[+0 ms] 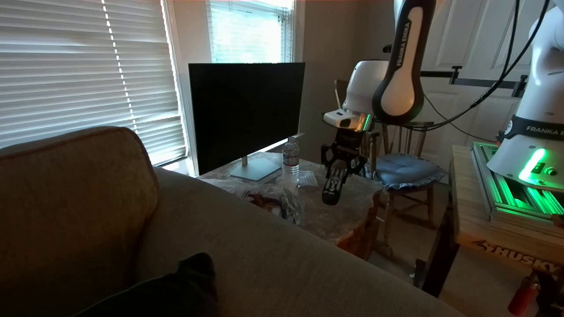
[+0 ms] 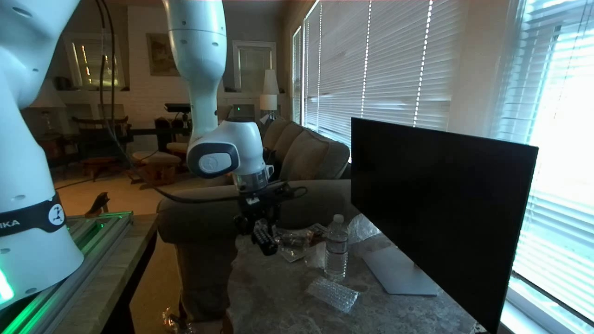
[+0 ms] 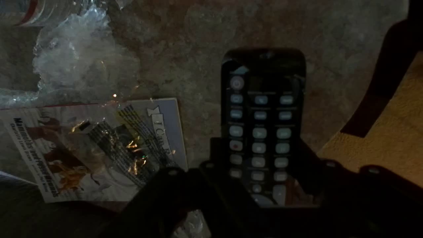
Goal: Remove the black remote from the table and put it on the couch
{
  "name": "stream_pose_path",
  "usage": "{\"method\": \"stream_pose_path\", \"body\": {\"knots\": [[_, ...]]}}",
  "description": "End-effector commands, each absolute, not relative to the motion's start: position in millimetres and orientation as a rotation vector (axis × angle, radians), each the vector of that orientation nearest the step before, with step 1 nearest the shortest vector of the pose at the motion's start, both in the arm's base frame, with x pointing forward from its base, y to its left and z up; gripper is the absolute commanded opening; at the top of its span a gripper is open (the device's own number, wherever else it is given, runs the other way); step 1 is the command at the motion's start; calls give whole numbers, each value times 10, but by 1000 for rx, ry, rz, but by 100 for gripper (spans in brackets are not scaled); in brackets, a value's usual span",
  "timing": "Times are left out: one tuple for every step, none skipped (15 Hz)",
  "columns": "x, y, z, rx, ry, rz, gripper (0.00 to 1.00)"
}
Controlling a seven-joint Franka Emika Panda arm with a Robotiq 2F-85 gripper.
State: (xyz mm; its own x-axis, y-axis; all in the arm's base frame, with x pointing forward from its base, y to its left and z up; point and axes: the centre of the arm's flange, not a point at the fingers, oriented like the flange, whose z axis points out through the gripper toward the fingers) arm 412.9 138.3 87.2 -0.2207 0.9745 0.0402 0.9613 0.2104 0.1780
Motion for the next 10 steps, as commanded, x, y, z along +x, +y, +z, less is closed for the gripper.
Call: {"method": "stream_pose_path", "body": {"knots": [[4009, 1637, 1200, 2097, 2244, 246, 28], [3993, 1696, 1235, 2148, 2206, 246, 28], [3983, 1767, 1261, 2202, 2170, 240, 28], [3959, 1841, 1290, 2256, 2127, 237, 28], [3933, 1906, 1309, 2306, 2097, 224, 28], [3895, 1986, 1344, 2353, 2062, 213, 28], [3861, 2060, 1372, 2400, 2030, 206, 28], [3830, 2130, 1394, 2443, 1993, 204, 28], [3801, 2198, 1425, 2493, 1962, 186, 28], [3775, 2271, 1459, 2544, 1930, 166, 28]]}}
